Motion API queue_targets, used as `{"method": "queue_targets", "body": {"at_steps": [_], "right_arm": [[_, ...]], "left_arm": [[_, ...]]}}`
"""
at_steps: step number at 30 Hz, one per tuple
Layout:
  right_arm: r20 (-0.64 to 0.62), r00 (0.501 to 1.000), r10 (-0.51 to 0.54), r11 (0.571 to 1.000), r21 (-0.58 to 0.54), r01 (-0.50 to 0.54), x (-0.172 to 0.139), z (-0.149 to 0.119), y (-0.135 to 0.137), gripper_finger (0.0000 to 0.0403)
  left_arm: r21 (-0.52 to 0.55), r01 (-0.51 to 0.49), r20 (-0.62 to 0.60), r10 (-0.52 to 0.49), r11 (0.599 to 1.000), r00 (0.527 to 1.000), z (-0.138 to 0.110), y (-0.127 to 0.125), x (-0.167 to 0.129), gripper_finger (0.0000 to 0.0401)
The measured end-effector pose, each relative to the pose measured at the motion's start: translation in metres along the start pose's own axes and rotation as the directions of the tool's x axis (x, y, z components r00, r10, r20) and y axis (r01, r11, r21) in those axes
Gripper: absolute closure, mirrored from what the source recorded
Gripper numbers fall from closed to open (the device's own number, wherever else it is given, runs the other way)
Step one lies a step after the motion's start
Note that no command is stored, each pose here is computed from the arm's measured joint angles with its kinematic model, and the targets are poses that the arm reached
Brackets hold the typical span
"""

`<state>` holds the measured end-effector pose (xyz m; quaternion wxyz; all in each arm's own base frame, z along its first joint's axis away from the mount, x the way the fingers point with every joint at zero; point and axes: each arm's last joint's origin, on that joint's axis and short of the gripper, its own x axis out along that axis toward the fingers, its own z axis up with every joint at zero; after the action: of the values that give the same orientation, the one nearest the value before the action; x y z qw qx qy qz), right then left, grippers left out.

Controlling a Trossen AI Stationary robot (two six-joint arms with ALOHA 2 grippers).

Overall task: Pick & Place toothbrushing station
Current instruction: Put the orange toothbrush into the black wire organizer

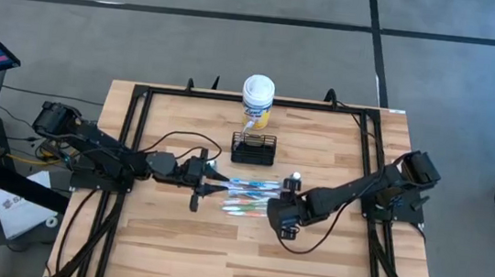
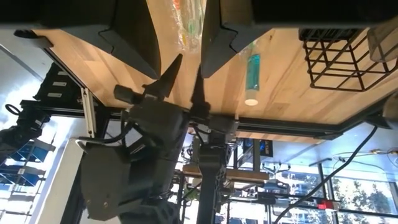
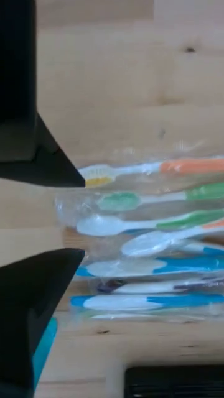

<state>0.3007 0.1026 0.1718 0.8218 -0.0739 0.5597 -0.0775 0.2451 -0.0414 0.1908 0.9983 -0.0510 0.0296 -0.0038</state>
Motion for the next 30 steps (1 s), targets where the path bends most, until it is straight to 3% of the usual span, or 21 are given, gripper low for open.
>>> {"method": "queue_targets", "body": {"at_steps": [6, 12, 19, 22, 30], "right_arm": [[0.002, 1.000, -0.003, 1.000, 0.029, 0.003, 0.003, -0.001, -0.003, 0.0186], [0.008, 1.000, -0.005, 0.999, 0.033, 0.005, 0.003, 0.000, -0.004, 0.0177], [-0.027, 1.000, 0.010, 1.000, 0.025, -0.009, 0.023, 0.000, 0.003, 0.0199], [-0.108, 0.994, 0.013, 1.000, -0.007, -0.014, 0.033, -0.007, 0.004, 0.0212], [-0.082, 0.997, 0.015, 1.000, -0.008, -0.016, 0.032, -0.003, 0.002, 0.0276]], "left_arm": [[0.001, 0.002, 0.000, -0.002, 1.000, 1.000, 0.000, 0.000, 0.000, 0.0293], [0.001, 0.002, 0.000, -0.002, 1.000, 1.000, 0.000, 0.000, 0.000, 0.0293], [0.002, 0.002, 0.000, -0.002, 1.000, 1.000, 0.000, 0.000, 0.000, 0.0293], [0.003, 0.001, -0.001, -0.001, 1.000, 1.000, 0.000, 0.000, 0.000, 0.0293], [0.005, -0.001, -0.014, 0.001, 1.000, 1.000, -0.001, 0.000, 0.000, 0.0293]]}}
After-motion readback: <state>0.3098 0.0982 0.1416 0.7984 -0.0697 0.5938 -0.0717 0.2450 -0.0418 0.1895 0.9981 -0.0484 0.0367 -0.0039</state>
